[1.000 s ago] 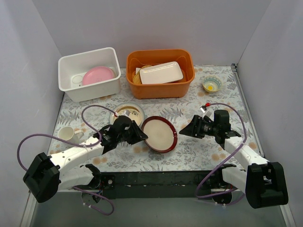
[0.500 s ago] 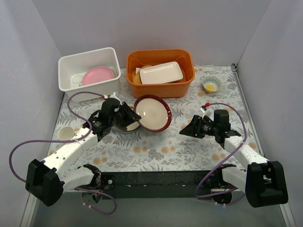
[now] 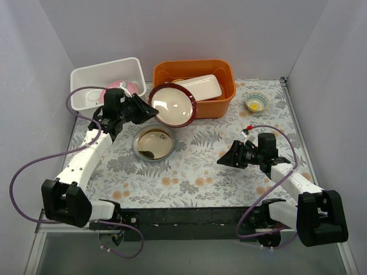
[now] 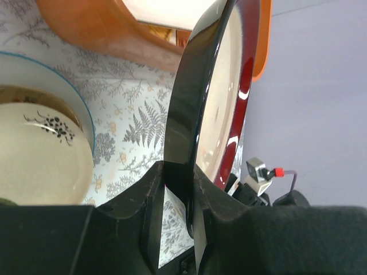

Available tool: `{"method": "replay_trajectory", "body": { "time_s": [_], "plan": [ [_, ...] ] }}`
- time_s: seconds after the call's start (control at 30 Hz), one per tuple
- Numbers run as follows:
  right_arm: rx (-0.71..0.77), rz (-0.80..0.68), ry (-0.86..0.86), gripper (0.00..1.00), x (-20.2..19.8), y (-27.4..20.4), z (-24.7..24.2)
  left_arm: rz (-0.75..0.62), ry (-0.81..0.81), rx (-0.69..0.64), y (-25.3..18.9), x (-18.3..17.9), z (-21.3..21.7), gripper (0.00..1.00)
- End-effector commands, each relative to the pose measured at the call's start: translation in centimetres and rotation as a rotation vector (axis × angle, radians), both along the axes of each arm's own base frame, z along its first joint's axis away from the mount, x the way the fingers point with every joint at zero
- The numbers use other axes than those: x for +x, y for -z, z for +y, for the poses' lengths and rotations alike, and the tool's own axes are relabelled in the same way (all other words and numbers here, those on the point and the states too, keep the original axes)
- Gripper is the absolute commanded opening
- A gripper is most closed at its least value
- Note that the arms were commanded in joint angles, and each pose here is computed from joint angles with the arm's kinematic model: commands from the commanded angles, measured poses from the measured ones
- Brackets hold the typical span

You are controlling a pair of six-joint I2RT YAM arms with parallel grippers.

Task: Place the plates into the plastic bin on the countertop
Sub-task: Place the plate in the plastic bin.

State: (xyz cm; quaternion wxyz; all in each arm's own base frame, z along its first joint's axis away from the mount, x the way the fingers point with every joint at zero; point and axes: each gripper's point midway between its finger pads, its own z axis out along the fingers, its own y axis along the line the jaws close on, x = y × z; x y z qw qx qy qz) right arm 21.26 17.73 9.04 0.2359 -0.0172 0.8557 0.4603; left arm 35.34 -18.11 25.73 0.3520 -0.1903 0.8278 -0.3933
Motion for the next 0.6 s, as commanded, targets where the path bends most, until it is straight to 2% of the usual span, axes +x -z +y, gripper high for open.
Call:
{"method": "replay_trajectory", "body": {
  "time_s": [0.0,0.1,0.23,0.57],
  "plan": [
    [0.016,-0.048,-0.044,0.74,0.2,-0.6,0.2,-0.206,0.075,-0.114,-8.2,2.4,0.2,0.00],
    [0.006,-0.080,-0.048,0.81,0.3,-0.7,0.1,-0.212,0.061,-0.118,-8.9,4.0,1.4,0.00],
    [-0.016,-0.092,-0.051,0.85,0.3,-0.5,-0.1,-0.214,0.047,-0.137,-9.6,5.7,3.1,0.00],
    [-0.041,-0.070,-0.049,0.86,0.5,0.9,-0.3,-0.231,-0.040,-0.170,-10.8,9.6,9.7,0.00]
  ]
}}
